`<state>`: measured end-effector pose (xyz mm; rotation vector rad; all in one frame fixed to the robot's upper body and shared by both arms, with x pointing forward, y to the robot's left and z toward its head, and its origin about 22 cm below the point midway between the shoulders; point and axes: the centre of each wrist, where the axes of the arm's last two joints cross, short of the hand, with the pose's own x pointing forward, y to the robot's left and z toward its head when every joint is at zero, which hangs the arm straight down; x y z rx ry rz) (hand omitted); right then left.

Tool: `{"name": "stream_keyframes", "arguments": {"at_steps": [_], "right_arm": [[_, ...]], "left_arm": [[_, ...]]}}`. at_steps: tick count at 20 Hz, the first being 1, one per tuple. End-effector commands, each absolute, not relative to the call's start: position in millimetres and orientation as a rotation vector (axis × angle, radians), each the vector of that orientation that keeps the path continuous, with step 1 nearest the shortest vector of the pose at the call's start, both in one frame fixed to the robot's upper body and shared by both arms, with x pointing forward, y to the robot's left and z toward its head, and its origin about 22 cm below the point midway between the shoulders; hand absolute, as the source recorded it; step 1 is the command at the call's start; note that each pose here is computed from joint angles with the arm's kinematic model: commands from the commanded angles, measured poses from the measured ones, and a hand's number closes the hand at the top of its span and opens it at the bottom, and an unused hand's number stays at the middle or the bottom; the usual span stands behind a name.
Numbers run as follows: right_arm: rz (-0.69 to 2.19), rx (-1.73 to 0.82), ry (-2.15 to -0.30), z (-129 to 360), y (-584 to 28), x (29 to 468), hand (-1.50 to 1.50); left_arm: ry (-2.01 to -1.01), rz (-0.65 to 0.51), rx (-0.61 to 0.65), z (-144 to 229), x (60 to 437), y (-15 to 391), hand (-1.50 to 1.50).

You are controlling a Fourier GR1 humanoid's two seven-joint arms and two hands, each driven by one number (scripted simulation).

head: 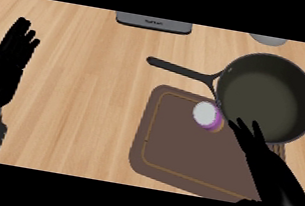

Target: Pick the can from the tray and place it in the pot

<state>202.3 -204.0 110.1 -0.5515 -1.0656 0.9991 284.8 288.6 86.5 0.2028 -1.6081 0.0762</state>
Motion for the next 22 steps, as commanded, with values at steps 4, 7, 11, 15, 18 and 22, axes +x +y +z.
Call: {"name": "stream_keyframes", "arguments": {"at_steps": [4,7,11,15,18,22], "right_arm": [[1.012,-0.524,-1.060,90.8,-202.2,220.0,-1.50],[1.021,-0.560,-1.030,73.2,-192.4,196.1,-1.50],[1.002,-0.560,-0.992,59.9,-200.9,213.0,-1.50],[1.012,-0.551,-0.991,55.9,-204.0,228.7,-1.50],[1.155,-0.524,-1.043,55.1,-208.6,216.9,1.50],[1.157,-0.559,-1.079,59.5,-208.6,217.2,1.50]], "left_arm": [[-1.617,0.078,0.204,75.3,276.8,274.1,0.00],[-1.613,0.074,0.207,82.5,282.0,286.5,0.00],[-1.624,0.050,0.186,78.1,269.7,270.1,0.00],[-1.619,0.057,0.211,82.5,276.5,292.4,0.00],[-1.616,0.051,0.203,86.7,285.2,280.2,0.00],[-1.606,0.057,0.191,88.0,275.8,285.0,0.00]]}}
